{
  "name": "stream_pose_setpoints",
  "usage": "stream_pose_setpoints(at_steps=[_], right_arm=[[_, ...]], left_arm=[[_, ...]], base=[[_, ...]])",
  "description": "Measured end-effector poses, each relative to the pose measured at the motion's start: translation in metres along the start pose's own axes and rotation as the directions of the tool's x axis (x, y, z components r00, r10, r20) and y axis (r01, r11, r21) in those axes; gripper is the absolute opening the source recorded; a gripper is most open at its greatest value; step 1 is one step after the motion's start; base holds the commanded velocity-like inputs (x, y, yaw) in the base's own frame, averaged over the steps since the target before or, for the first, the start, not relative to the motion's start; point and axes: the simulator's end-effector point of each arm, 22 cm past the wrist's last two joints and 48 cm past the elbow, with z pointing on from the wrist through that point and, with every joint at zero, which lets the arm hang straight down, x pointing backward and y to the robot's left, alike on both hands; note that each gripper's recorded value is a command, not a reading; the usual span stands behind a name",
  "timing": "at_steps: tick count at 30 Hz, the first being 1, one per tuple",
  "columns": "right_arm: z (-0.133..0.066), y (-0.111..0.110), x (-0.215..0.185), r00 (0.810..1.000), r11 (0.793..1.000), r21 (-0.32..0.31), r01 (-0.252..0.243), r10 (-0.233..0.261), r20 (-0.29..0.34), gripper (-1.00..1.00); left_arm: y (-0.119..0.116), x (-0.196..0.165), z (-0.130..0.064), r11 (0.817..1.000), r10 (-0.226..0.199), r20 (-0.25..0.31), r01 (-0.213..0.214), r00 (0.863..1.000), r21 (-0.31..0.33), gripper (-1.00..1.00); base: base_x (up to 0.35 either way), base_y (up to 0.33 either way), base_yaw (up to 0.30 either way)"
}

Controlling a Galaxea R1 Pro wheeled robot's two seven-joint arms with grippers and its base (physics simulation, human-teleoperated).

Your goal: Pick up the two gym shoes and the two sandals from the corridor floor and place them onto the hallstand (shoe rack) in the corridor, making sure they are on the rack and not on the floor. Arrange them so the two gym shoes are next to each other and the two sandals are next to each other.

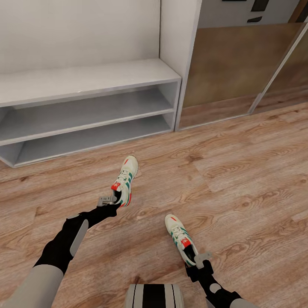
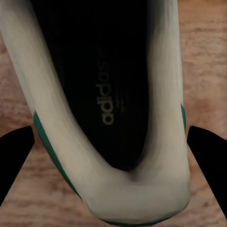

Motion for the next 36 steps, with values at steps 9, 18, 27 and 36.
stream_pose_setpoints(at_steps=[9,18,27,36], right_arm=[[-0.002,-0.002,-0.009,1.0,1.0,0.002,0.005,-0.005,0.016,-1.0],[-0.009,-0.007,-0.028,0.999,1.0,0.013,0.008,-0.009,0.051,-1.0],[-0.015,-0.013,-0.046,0.996,1.0,0.028,0.008,-0.01,0.085,-1.0],[-0.023,-0.016,-0.066,0.993,0.999,0.038,0.01,-0.014,0.121,-1.0]], left_arm=[[-0.004,-0.009,-0.005,1.0,0.005,0.015,-0.005,1.0,0.003,-1.0],[-0.013,-0.029,-0.016,1.0,0.021,0.048,-0.022,0.999,0.009,-1.0],[-0.023,-0.047,-0.027,0.999,0.038,0.08,-0.039,0.996,0.014,-1.0],[-0.033,-0.065,-0.039,0.998,0.054,0.111,-0.057,0.992,0.021,-1.0]], base=[[0.0,0.0,0.0],[0.0,0.0,0.0],[0.0,0.0,0.0],[0.0,0.0,0.0]])
